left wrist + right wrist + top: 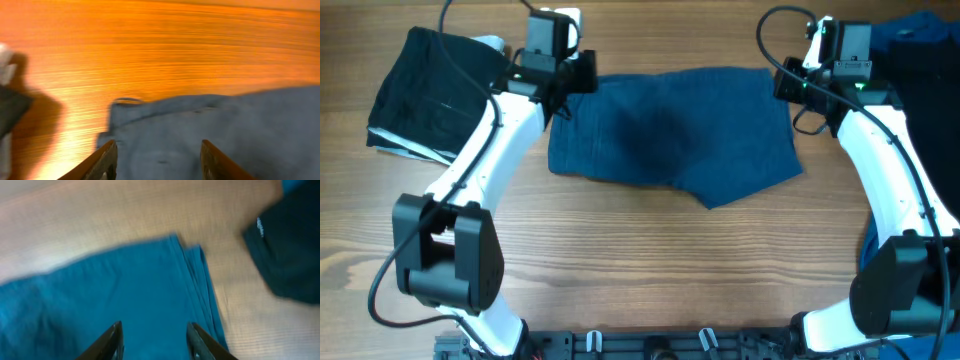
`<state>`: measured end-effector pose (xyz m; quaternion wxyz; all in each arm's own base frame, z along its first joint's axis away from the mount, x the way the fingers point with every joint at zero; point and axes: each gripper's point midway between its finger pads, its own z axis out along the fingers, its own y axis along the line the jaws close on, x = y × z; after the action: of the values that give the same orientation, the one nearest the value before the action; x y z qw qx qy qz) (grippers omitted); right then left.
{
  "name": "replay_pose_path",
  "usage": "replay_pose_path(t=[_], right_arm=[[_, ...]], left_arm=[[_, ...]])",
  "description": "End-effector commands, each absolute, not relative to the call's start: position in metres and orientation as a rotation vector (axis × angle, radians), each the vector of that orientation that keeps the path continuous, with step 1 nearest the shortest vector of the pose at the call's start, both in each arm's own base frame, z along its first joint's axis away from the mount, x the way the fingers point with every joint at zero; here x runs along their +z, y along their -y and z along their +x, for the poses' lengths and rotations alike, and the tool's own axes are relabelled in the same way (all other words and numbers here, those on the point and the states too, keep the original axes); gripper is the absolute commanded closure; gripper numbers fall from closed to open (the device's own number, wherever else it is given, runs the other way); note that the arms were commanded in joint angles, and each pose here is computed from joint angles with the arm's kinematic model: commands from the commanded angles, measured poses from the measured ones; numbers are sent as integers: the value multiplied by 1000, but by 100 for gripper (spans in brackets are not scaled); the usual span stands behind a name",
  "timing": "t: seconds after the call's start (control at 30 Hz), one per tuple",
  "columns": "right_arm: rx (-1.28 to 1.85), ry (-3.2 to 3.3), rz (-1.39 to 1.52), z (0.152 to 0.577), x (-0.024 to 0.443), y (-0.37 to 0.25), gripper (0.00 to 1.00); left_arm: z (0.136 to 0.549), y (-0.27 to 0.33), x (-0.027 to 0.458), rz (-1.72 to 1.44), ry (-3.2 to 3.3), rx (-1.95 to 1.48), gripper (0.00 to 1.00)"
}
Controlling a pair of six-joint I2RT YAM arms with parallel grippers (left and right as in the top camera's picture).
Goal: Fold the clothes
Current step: 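Lift the shorts' waistband with both grippers and pull it taut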
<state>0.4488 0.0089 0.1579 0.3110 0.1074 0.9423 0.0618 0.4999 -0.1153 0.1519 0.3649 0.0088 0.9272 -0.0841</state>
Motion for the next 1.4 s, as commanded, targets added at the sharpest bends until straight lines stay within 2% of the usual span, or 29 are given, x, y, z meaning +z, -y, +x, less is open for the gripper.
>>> replay_pose_path(t=[0.0,0.17,0.2,0.33,0.4,0.47,0.53,0.6,0.67,0.7,0.8,0.87,0.9,1.07,1.17,1.23,1.37], right_arm=[[168,-2566,281,435,140,-12,58],[165,-2582,282,432,135,-11,57],[165,-2583,281,432,135,-11,56],[162,-2602,283,428,132,-11,53],[162,-2608,285,427,132,-11,53],[161,-2615,286,425,131,-11,52],[160,-2621,286,424,130,-11,52],[160,-2622,286,424,130,-11,52],[160,-2623,286,424,130,-11,51],[160,-2623,287,424,130,-11,51],[160,-2622,287,424,130,-11,51],[160,-2622,287,424,130,-11,51],[160,-2622,287,424,130,-11,50],[161,-2622,287,424,130,-11,50],[139,-2619,291,424,130,-9,50],[91,-2594,274,429,133,-3,51],[58,-2504,58,452,144,-6,43]], left_arm=[[508,78,118,-72,-2449,-162,55],[505,79,68,-81,-2564,-358,50],[502,81,61,-79,-2583,-380,45],[503,82,50,-83,-2599,-383,40],[505,82,51,-77,-2588,-381,30],[508,81,50,-75,-2580,-372,28],[509,78,37,-81,-2596,-349,28],[507,78,21,-84,-2624,-347,18],[507,76,3,-94,-2645,-339,17],[508,74,3,-98,-2644,-338,19],[508,69,5,-113,-2643,-335,62],[507,69,11,-113,-2642,-336,77],[508,69,18,-111,-2629,-337,80],[508,69,60,-99,-2566,-341,85],[496,68,57,-108,-2617,-338,88],[485,69,51,-114,-2669,-335,94],[465,87,57,-65,-2729,-343,96]])
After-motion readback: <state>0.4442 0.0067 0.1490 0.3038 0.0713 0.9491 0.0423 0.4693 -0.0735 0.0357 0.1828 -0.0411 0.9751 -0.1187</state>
